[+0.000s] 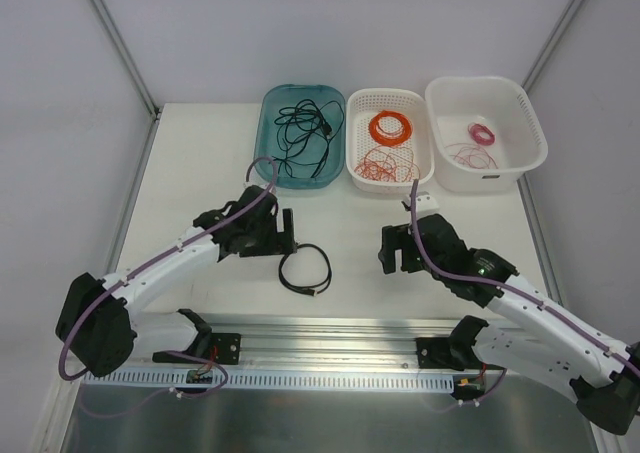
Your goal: Untangle the cables
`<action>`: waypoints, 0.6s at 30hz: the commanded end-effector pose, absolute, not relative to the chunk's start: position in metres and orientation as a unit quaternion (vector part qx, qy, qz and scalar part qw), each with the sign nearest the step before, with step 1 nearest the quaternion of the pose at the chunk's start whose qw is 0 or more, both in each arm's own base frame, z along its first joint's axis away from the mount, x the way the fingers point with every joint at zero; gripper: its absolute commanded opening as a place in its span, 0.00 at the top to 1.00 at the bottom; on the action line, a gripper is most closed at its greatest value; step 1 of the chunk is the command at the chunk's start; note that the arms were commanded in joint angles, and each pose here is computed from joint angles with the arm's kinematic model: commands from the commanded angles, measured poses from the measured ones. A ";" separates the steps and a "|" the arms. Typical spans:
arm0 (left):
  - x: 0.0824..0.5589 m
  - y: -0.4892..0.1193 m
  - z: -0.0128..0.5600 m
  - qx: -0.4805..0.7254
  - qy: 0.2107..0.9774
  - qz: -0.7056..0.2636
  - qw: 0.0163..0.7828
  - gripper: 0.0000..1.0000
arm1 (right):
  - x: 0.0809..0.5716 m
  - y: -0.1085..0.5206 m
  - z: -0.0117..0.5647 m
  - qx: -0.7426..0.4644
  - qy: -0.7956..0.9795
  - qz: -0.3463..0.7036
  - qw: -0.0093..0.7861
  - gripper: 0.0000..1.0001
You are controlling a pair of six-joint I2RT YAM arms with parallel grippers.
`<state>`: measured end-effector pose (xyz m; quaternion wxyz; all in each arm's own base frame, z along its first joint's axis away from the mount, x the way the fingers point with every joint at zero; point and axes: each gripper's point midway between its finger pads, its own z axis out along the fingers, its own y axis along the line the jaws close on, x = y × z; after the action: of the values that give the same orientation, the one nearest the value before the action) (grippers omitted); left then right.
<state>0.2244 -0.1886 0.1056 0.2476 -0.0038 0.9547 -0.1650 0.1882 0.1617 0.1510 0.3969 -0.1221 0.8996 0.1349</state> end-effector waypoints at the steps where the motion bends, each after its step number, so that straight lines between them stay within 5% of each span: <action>1: 0.204 -0.172 0.082 -0.077 0.964 -0.133 0.217 0.17 | 0.191 0.160 0.169 -0.118 0.887 0.143 0.423 0.12; 5: 0.203 -0.177 0.070 -0.072 0.970 -0.112 0.204 0.34 | 0.189 0.159 0.163 -0.117 0.889 0.143 0.419 0.12; 14: 0.206 -0.195 0.030 -0.028 0.988 -0.049 0.145 0.52 | 0.187 0.151 0.163 -0.116 0.888 0.133 0.425 0.12; 18: 0.196 -0.198 0.016 -0.013 0.992 -0.033 0.119 0.79 | 0.187 0.144 0.162 -0.119 0.888 0.118 0.429 0.12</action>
<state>0.1968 -0.1920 0.0130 0.1179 -0.0182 0.9921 -0.0380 0.1860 0.1525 0.1602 0.4182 -0.1161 0.8905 0.1366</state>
